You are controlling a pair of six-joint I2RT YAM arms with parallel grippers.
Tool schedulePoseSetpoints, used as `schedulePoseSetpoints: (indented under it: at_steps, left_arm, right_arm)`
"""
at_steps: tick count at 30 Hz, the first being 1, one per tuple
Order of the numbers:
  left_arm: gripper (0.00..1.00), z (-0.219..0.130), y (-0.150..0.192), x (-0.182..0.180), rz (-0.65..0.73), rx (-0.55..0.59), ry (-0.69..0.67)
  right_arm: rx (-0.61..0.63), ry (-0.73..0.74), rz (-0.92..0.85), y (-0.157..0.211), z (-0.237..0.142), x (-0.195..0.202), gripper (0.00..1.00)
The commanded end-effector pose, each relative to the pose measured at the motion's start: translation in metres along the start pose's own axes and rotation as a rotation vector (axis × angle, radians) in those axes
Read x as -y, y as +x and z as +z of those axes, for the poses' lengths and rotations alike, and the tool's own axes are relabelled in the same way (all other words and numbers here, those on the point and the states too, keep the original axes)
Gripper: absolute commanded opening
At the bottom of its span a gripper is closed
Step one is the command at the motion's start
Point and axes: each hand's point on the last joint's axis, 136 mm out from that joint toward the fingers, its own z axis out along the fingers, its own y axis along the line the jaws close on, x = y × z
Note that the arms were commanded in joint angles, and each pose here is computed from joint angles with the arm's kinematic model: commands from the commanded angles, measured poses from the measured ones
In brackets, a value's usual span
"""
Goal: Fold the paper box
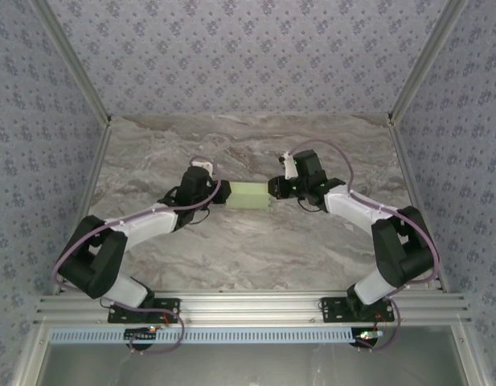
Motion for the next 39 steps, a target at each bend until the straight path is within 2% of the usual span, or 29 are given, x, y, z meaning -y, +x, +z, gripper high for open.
schedulePoseSetpoints:
  at_steps: [1,10,21,26,30,36,39]
  left_arm:
    - [0.23,0.005,0.002,0.015,0.050,-0.033,0.045]
    - [0.27,-0.014,0.022,0.010,0.000,-0.040,0.062]
    - [0.30,-0.040,0.051,0.010,-0.016,-0.055,0.061]
    - [0.30,-0.046,0.061,0.012,-0.007,-0.059,0.066]
    - [0.32,-0.045,0.061,0.009,-0.011,-0.066,0.040]
    - [0.40,-0.049,0.043,0.001,-0.025,-0.038,-0.029]
    - [0.49,-0.052,0.038,-0.003,-0.038,-0.032,-0.036]
  right_arm:
    - [0.018,-0.087,-0.066,-0.015,0.001,-0.024,0.19]
    - [-0.007,-0.085,-0.060,0.008,0.000,-0.027,0.20]
    - [-0.037,-0.013,-0.081,0.040,-0.009,-0.035,0.23]
    - [-0.040,-0.037,-0.094,0.049,-0.009,-0.045,0.23]
    - [-0.047,-0.044,-0.051,0.048,-0.009,-0.044,0.27]
    - [-0.055,-0.045,0.045,0.036,-0.016,-0.036,0.38]
    - [-0.070,-0.060,0.078,0.037,-0.016,-0.034,0.41]
